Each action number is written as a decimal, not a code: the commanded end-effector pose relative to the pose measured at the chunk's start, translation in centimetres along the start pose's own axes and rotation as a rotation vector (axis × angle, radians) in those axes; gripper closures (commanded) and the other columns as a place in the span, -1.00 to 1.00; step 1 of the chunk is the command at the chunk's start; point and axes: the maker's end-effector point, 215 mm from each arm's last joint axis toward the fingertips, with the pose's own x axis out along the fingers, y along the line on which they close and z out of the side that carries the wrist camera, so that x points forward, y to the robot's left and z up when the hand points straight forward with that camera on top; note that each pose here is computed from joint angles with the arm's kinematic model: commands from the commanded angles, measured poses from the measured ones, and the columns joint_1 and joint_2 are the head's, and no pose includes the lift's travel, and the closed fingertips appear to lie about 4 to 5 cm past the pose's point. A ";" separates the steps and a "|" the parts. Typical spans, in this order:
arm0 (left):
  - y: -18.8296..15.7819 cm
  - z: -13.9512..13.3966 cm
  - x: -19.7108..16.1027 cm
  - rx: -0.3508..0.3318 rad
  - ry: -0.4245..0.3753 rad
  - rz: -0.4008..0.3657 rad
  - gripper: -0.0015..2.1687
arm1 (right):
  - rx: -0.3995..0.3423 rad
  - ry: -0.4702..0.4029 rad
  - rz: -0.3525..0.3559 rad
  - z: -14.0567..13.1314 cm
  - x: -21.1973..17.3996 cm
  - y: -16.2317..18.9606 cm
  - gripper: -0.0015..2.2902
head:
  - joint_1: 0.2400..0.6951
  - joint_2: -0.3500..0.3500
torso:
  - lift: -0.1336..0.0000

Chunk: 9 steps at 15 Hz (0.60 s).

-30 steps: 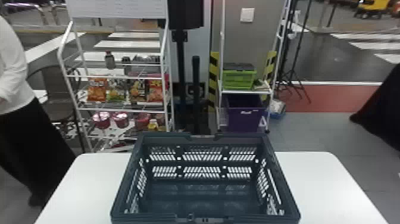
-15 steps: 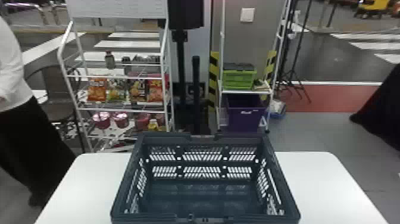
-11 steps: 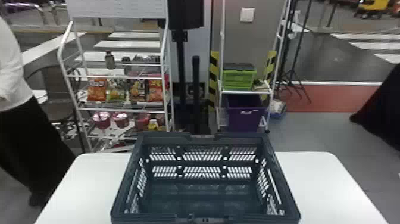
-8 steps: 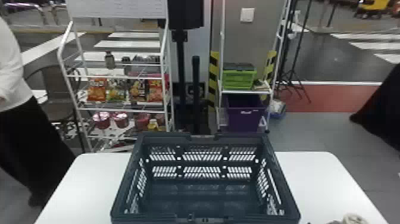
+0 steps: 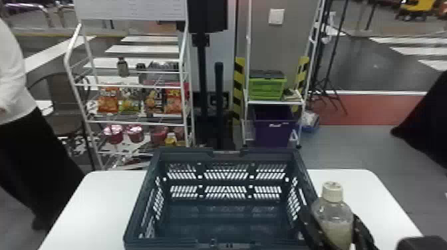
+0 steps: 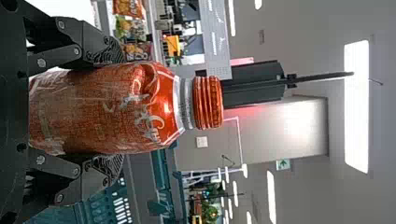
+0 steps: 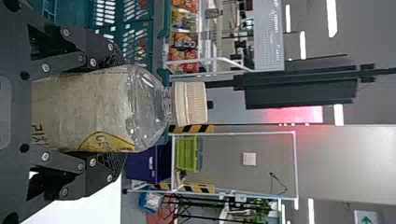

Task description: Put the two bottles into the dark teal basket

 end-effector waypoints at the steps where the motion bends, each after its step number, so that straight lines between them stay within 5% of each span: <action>1: 1.0 -2.0 1.5 -0.038 0.061 0.026 0.98 | -0.045 0.088 0.007 -0.5 2.9 2.0 0.39 | 0.14 0.00 | 1.00; 5: 2.5 -4.0 2.9 -0.073 0.116 0.007 0.98 | -0.158 0.199 0.023 -1.4 8.6 6.3 0.39 | 0.14 0.00 | 1.00; 9: 3.9 -6.3 3.5 -0.089 0.160 0.005 0.98 | -0.183 0.260 0.041 -1.9 14.2 9.4 0.39 | 0.14 0.00 | 1.00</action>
